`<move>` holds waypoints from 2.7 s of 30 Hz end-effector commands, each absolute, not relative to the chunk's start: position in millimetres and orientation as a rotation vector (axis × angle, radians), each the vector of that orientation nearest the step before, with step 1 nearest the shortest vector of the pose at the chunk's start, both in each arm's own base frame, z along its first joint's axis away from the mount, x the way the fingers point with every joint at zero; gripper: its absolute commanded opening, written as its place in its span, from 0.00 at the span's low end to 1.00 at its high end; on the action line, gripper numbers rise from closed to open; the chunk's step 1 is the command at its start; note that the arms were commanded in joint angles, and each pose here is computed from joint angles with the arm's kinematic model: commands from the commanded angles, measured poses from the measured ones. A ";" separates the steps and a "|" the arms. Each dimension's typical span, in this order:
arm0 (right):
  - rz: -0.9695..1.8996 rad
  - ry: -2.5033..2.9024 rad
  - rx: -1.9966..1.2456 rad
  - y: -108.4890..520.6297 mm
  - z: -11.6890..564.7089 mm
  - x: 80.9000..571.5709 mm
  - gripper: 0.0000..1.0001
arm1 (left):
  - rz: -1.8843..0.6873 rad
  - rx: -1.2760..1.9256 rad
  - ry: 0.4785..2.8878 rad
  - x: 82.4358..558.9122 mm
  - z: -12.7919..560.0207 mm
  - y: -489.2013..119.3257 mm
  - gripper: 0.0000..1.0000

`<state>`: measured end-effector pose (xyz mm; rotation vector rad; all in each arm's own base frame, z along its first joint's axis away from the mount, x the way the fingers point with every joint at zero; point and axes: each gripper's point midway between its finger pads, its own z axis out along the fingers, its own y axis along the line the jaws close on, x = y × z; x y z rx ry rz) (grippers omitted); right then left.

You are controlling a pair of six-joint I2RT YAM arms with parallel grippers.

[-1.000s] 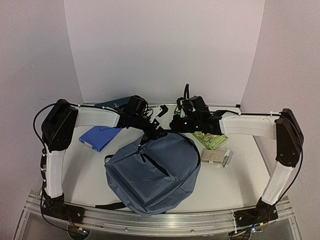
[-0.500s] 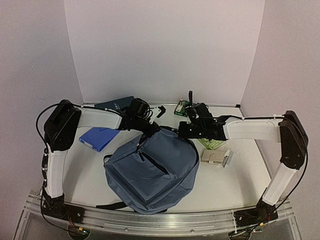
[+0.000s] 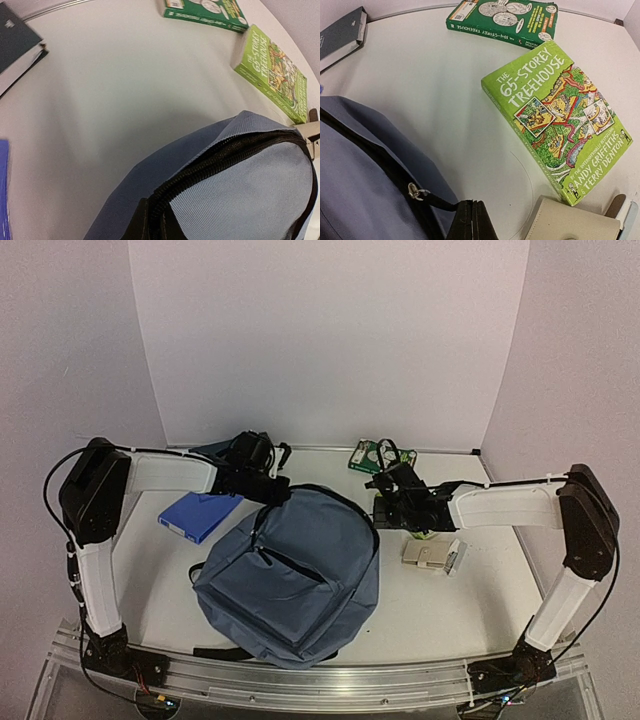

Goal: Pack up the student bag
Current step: Unzip the student bag at the center of the board.

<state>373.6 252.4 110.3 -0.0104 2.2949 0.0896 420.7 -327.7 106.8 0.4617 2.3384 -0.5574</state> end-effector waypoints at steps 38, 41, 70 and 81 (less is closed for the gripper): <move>0.511 2.553 -0.409 337.0 81.0 261.5 0.30 | -0.505 -0.046 2.350 440.2 116.9 -216.5 0.01; 0.489 2.517 -0.418 338.9 88.9 284.6 0.48 | -0.521 -0.006 2.373 431.3 111.3 -218.1 0.01; 0.777 2.505 -0.711 376.2 67.9 346.2 0.00 | -0.639 1.154 2.092 446.3 120.4 -357.5 0.80; 0.789 2.509 -0.675 377.6 70.5 348.2 0.00 | -0.565 1.315 2.080 439.9 68.9 -385.1 0.73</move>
